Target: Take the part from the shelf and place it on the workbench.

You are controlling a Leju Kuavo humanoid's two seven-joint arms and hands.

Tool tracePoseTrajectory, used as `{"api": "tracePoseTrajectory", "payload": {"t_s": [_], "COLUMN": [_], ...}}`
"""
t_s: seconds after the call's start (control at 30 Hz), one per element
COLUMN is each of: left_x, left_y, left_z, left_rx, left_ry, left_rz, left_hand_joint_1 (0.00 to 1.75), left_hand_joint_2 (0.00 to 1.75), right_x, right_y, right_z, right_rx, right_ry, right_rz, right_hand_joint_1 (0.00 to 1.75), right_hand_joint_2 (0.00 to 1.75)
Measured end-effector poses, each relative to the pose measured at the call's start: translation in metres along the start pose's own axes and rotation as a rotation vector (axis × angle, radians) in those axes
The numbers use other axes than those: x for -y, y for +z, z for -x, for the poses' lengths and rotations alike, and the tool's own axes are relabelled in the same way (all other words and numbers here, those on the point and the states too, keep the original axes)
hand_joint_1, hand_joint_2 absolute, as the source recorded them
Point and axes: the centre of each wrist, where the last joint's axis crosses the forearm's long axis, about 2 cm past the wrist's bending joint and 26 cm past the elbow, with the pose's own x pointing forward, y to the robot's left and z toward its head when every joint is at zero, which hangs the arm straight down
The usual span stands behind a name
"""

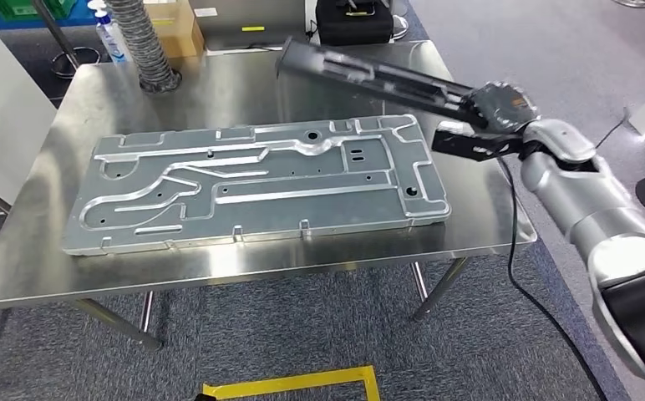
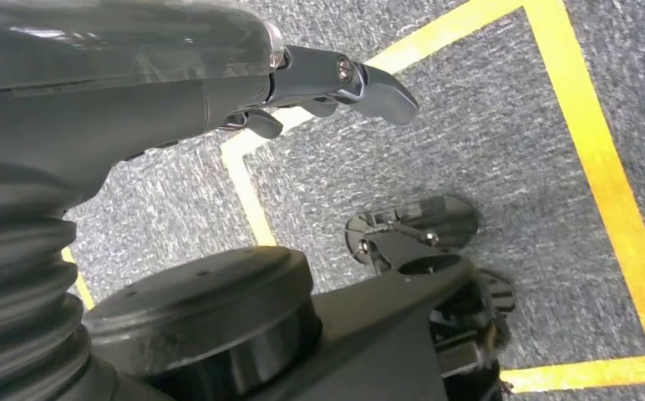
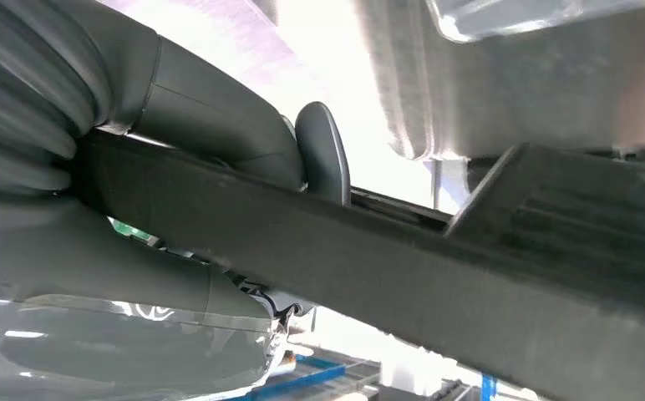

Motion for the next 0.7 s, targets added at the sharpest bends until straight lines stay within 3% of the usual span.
{"api": "tracePoseTrajectory", "payload": {"t_s": [0.27, 0.7], "left_x": [-0.001, -0.005], "left_y": [0.0, -0.001], "left_z": [-0.002, -0.003], "left_rx": [0.035, 0.061], "left_ry": [-0.029, -0.028], "left_rz": [0.016, -0.002], "left_hand_joint_1": [0.0, 0.0], "left_hand_joint_2": [1.75, 1.75], "right_x": [-0.02, -0.043], "right_y": [-0.014, -0.023], "right_z": [-0.046, -0.096], "right_rx": [0.046, 0.149], "right_ry": [0.192, 0.218], "right_rz": [-0.026, -0.051], "right_hand_joint_1": [1.71, 1.71], "right_hand_joint_2": [1.75, 1.75]}}
